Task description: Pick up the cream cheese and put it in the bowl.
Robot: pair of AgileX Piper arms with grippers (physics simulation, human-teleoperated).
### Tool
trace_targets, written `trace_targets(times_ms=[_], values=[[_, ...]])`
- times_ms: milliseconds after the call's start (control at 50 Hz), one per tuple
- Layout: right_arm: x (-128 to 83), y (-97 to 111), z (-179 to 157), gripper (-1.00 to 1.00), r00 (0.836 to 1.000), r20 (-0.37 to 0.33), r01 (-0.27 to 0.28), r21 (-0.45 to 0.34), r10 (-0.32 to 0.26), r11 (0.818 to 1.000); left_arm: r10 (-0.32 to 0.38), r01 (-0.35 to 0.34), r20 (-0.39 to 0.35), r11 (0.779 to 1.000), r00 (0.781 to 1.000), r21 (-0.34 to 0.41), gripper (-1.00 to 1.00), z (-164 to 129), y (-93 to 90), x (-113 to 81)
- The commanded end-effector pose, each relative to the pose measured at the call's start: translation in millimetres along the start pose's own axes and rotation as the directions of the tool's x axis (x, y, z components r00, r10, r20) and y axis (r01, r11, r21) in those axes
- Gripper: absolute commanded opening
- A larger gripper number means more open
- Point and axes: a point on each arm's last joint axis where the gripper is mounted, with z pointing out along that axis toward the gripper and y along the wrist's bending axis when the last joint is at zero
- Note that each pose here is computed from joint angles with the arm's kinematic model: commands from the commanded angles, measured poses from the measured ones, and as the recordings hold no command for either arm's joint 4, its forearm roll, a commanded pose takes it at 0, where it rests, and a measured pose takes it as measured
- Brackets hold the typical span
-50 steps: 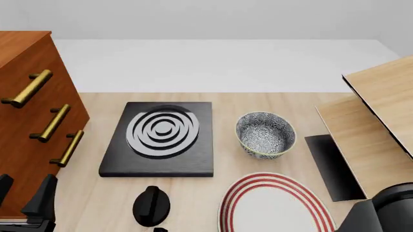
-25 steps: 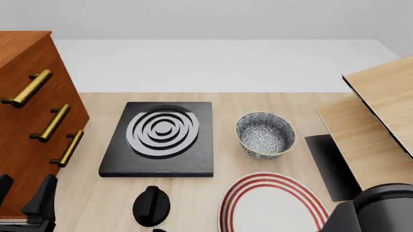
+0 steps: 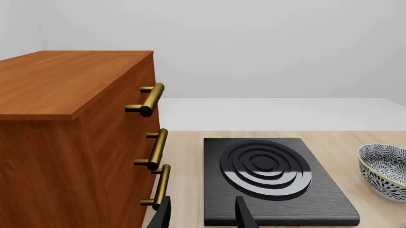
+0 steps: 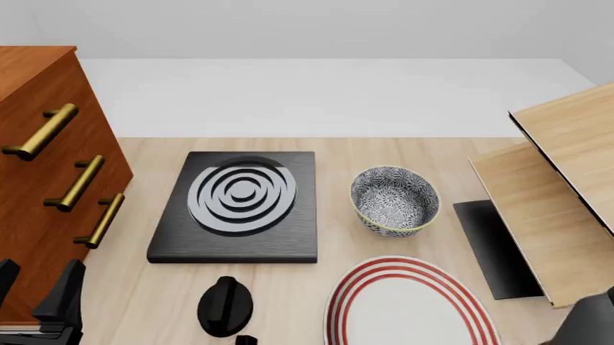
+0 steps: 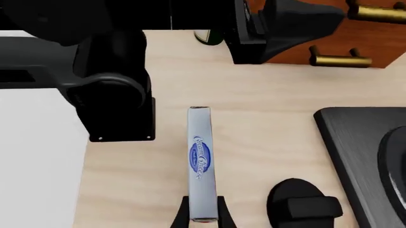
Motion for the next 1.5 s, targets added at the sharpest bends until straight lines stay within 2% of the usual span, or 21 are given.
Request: trace_targets(times_ms=[20,400,520,580,760,980,1020,1200,1300,1500], values=[[-14.7,-1.7,-29.6,-1.00,0.999,0.048,0.002,0.007,-0.003,1.000,0.000,0.000,0.000,1.000,1.000,0.000,1.00,0.0,0.0,0.0],[-12.6,-13.0,-75.6,-1.00,0.998,0.061,-0.010,0.046,0.007,0.999,0.000,0.000,0.000,1.000,1.000,0.000,1.00,0.0,0.0,0.0],[-13.1,-19.5,-93.8,-1.00,0.998,0.063,-0.031,0.068,0.026,0.997,0.000,0.000,0.000,1.000,1.000,0.000,1.00,0.0,0.0,0.0],[-12.8,-31.1,-117.6,-1.00,0.997,0.071,-0.044,0.116,0.036,0.992,0.000,0.000,0.000,1.000,1.000,0.000,1.00,0.0,0.0,0.0],[-8.5,-44.8,-152.5,-1.00,0.997,0.059,-0.061,0.187,0.051,0.981,0.000,0.000,0.000,1.000,1.000,0.000,1.00,0.0,0.0,0.0],[-1.8,-59.4,-186.6,-1.00,0.995,0.050,-0.096,0.283,0.085,0.954,0.000,0.000,0.000,1.000,1.000,0.000,1.00,0.0,0.0,0.0],[-2.4,-62.3,-194.8,-1.00,0.993,0.059,-0.112,0.305,0.099,0.946,0.000,0.000,0.000,1.000,1.000,0.000,1.00,0.0,0.0,0.0],[-1.8,-73.4,-216.3,-1.00,0.992,0.052,-0.123,0.384,0.112,0.915,0.000,0.000,0.000,1.000,1.000,0.000,1.00,0.0,0.0,0.0],[-5.8,-80.9,-231.7,-1.00,0.992,0.045,-0.127,0.436,0.120,0.891,0.000,0.000,0.000,1.000,1.000,0.000,1.00,0.0,0.0,0.0],[-15.1,-95.5,-242.7,-1.00,0.986,0.014,-0.151,0.488,0.165,0.860,0.000,0.000,0.000,1.000,1.000,0.000,1.00,0.0,0.0,0.0]])
